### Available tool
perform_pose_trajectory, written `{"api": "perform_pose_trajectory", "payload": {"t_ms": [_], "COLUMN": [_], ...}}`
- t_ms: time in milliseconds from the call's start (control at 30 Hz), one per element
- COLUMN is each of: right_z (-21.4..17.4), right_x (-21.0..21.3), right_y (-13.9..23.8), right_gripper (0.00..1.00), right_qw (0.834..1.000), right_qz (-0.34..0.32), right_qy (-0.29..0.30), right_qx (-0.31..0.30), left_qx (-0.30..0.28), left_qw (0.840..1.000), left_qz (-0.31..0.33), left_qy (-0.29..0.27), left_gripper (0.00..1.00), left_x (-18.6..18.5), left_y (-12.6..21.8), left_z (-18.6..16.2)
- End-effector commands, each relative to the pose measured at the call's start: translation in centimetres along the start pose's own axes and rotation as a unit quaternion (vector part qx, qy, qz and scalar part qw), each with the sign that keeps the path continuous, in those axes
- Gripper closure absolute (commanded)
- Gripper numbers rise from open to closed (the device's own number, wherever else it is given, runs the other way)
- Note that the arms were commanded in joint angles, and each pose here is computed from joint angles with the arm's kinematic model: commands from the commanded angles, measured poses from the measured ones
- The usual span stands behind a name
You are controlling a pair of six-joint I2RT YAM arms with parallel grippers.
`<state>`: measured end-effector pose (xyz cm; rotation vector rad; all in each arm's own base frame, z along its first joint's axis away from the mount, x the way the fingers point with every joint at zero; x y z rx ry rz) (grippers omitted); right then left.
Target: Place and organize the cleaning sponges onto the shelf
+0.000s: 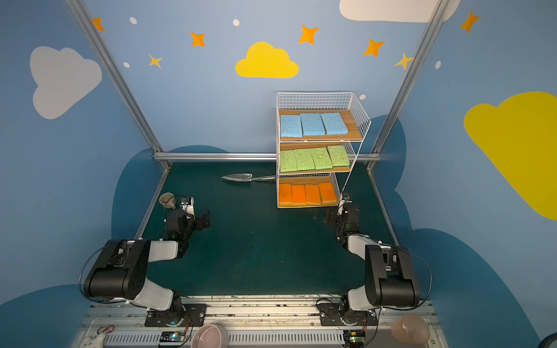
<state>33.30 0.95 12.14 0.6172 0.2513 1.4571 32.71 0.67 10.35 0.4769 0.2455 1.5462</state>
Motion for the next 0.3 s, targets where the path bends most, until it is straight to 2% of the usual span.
{"api": "perform_pose_trajectory", "payload": {"t_ms": [0,267], "right_z": [0.04,0.04], "right_x": [0.14,0.13], "right_y": [0.03,0.03], "right_gripper": [0.09,0.09], "right_qw": [1.000,1.000], "right_qz": [0.007,0.008], "right_qy": [0.003,0.002], "right_qx": [0.002,0.003], "left_qx": [-0.017,-0.017], "left_qw": [1.000,1.000], "left_qz": [-0.003,-0.003], "left_qy": [-0.004,-0.005], "left_gripper": [0.00,0.00], "left_x": [-0.01,-0.02], "left_y": [0.13,0.12], "left_z": [0.86,0.91]}}
Point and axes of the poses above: each gripper's point midway between its finger pads, its own y axis back along the fingers, its own x axis along the line the jaws close on, z = x × y, the point moved 7 cm from there along y, back along the fingers, and after that the axes turned 10 degrees about -y, right-handed, at the moved point
